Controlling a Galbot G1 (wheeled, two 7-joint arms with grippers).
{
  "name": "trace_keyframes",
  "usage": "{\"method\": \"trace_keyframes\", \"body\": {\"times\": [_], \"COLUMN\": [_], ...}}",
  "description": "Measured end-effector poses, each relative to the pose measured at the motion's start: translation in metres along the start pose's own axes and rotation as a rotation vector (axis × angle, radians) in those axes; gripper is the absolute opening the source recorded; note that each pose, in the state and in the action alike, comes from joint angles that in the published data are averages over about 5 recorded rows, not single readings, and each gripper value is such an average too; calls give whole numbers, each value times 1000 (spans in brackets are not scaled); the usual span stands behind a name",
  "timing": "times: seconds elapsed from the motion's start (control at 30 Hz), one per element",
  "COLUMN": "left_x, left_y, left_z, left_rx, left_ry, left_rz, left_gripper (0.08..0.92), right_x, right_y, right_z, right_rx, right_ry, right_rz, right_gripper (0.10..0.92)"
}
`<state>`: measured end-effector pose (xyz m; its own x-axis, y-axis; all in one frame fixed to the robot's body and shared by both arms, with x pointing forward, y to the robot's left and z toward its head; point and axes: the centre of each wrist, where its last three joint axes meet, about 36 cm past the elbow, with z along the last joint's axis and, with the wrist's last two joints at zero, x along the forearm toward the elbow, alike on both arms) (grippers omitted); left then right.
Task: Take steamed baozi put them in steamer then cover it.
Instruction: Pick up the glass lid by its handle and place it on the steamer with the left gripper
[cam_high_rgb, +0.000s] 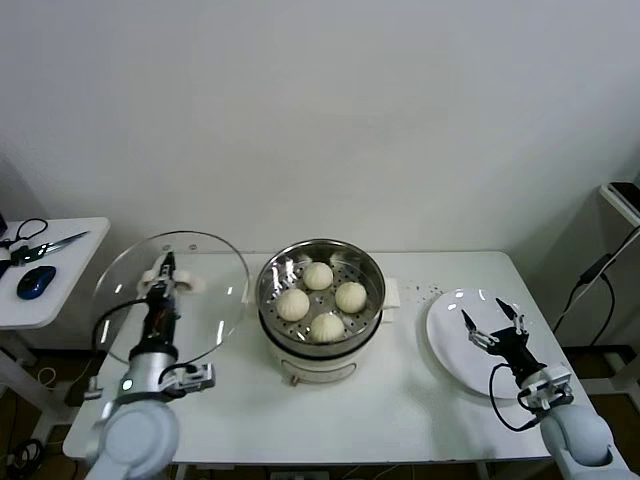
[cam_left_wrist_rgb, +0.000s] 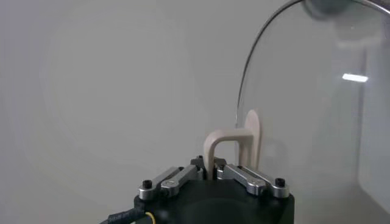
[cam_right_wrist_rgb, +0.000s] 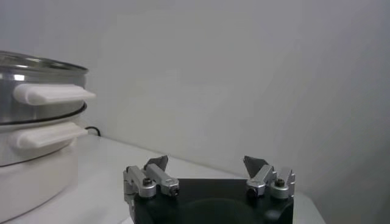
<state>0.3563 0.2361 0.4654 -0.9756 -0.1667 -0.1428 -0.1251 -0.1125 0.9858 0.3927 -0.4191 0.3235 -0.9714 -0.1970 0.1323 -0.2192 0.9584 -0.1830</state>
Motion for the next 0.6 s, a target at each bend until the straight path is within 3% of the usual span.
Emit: {"method": "trace_keyframes", "body": {"times": [0.23,0.6], "left_x": [-11,-13], "left_y": [15,15], "left_z": [-61,-157], "left_rx": [34,96], "left_ry": [-41,-83], "left_rz": [32,102], "left_gripper": [154,154], "right_x": [1,10], "right_y": [0,-7], "right_z": [2,5], "right_rx": [6,17], "right_ry": [6,12], "right_rz": [5,19], "right_gripper": [823,823]}}
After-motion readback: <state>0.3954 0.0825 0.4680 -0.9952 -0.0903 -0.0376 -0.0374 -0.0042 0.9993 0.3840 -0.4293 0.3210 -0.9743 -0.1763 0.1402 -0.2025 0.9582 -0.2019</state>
